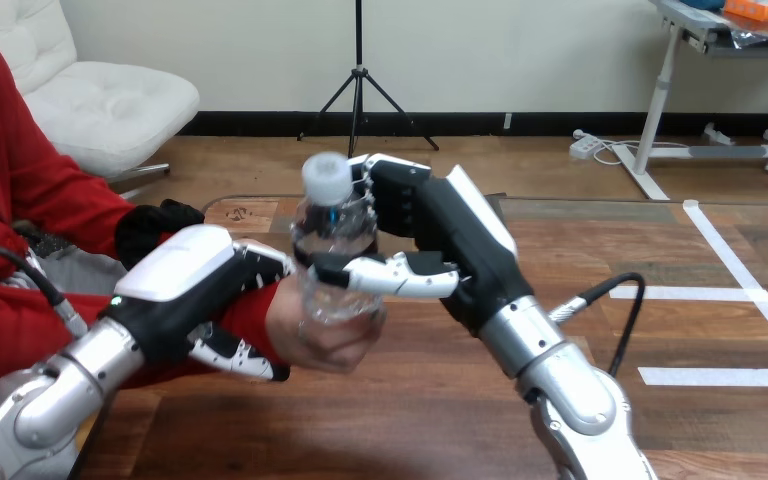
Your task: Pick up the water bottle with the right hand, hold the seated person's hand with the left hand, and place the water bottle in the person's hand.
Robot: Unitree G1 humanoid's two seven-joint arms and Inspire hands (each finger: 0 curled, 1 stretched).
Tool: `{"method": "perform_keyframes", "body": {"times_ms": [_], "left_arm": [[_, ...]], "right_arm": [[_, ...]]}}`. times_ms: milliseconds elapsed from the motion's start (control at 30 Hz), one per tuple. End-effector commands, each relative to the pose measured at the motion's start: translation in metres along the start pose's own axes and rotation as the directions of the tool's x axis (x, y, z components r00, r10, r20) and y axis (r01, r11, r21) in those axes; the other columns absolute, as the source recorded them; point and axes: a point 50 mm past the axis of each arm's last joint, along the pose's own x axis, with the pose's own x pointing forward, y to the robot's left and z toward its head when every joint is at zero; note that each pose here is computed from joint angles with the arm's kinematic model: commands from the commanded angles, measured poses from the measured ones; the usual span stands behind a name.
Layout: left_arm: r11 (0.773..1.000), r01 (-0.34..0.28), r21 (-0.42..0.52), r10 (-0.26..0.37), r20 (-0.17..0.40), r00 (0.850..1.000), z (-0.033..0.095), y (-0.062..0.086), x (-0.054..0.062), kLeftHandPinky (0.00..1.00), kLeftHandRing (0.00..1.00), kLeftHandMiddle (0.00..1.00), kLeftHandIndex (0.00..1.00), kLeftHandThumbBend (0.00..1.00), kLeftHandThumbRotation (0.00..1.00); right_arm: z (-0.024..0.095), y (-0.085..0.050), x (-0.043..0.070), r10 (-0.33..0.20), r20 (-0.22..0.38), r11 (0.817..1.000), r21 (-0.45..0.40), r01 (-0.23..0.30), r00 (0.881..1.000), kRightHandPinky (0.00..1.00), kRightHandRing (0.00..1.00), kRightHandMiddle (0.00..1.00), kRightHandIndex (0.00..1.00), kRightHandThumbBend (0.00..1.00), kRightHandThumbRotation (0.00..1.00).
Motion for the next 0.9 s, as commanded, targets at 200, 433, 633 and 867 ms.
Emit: {"method": "perform_keyframes", "body": {"times_ms": [200, 433, 633, 867], "left_arm": [[0.993, -0.119, 0.020, 0.118, 0.054, 0.992, 0.009, 0.030, 0.022, 0.60, 0.64, 0.68, 0.74, 0.99, 0.46], [0.994, -0.108, 0.034, 0.106, 0.052, 0.993, 0.007, 0.029, 0.018, 0.70, 0.76, 0.81, 0.86, 1.00, 0.51], [0.993, -0.093, 0.071, 0.090, 0.039, 0.995, 0.004, 0.028, 0.015, 0.82, 0.87, 0.90, 0.96, 1.00, 0.55], [0.991, -0.097, 0.096, 0.095, 0.024, 0.995, 0.002, 0.027, 0.012, 0.95, 0.97, 0.98, 0.99, 1.00, 0.62]], "right_arm": [[0.013, -0.028, -0.006, -0.072, 0.065, 0.997, -0.026, 0.073, 0.995, 0.55, 0.60, 0.64, 0.67, 1.00, 0.61], [0.012, -0.038, -0.015, -0.099, 0.054, 0.994, -0.040, 0.101, 0.994, 0.56, 0.59, 0.63, 0.67, 1.00, 0.66], [0.012, -0.047, -0.023, -0.120, 0.050, 0.990, -0.070, 0.123, 0.992, 0.56, 0.58, 0.62, 0.67, 1.00, 0.69], [0.014, -0.054, -0.029, -0.142, 0.051, 0.986, -0.087, 0.146, 0.989, 0.55, 0.57, 0.61, 0.67, 1.00, 0.72]]}}
